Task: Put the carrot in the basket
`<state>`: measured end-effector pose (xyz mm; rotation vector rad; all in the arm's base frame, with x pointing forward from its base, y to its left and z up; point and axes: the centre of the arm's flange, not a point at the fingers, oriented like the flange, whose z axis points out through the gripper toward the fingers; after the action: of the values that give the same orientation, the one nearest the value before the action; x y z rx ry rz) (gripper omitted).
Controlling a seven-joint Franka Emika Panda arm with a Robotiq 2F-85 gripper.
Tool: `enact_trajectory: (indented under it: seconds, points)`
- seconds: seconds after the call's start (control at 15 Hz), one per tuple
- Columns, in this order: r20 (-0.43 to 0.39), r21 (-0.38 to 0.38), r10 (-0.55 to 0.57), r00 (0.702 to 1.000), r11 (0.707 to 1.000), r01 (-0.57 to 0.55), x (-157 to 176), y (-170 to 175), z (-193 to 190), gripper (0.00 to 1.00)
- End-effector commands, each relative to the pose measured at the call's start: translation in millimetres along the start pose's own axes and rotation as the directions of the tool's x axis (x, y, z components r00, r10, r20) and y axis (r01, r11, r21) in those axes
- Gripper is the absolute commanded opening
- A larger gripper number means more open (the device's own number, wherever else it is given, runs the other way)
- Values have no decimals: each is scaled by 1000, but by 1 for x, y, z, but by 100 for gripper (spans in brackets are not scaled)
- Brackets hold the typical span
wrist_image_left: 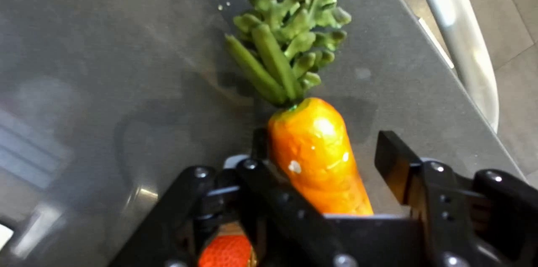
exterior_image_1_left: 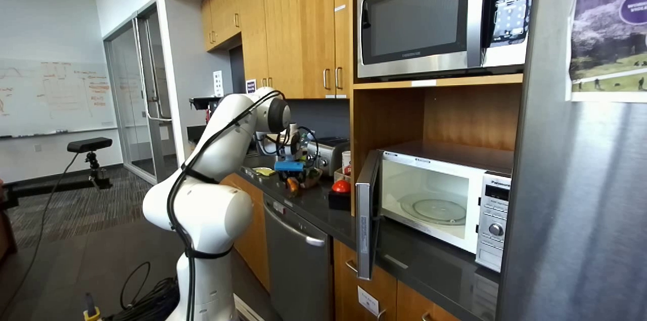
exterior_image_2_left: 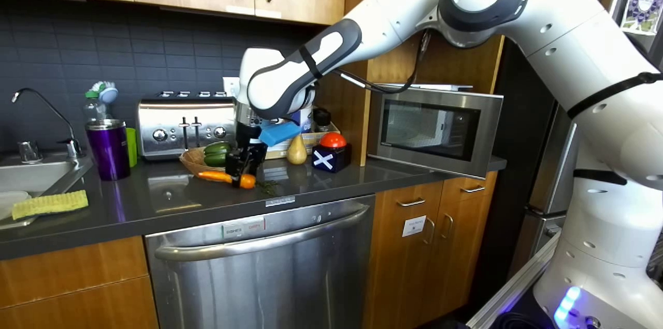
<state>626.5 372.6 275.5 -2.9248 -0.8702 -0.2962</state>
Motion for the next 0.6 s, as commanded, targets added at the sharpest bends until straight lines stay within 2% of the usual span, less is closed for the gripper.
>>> enact_trajectory:
  seconds: [0.0,0.13,0.2,0.53]
  points:
    - [9,22,-14,1000,1000,14,11,-3,5,38]
    - [8,20,-16,1000,1000,16,13,-3,5,22]
    - [5,16,-16,1000,1000,16,15,-2,3,19]
    - [1,-19,-22,1000,1000,22,21,-7,-26,19]
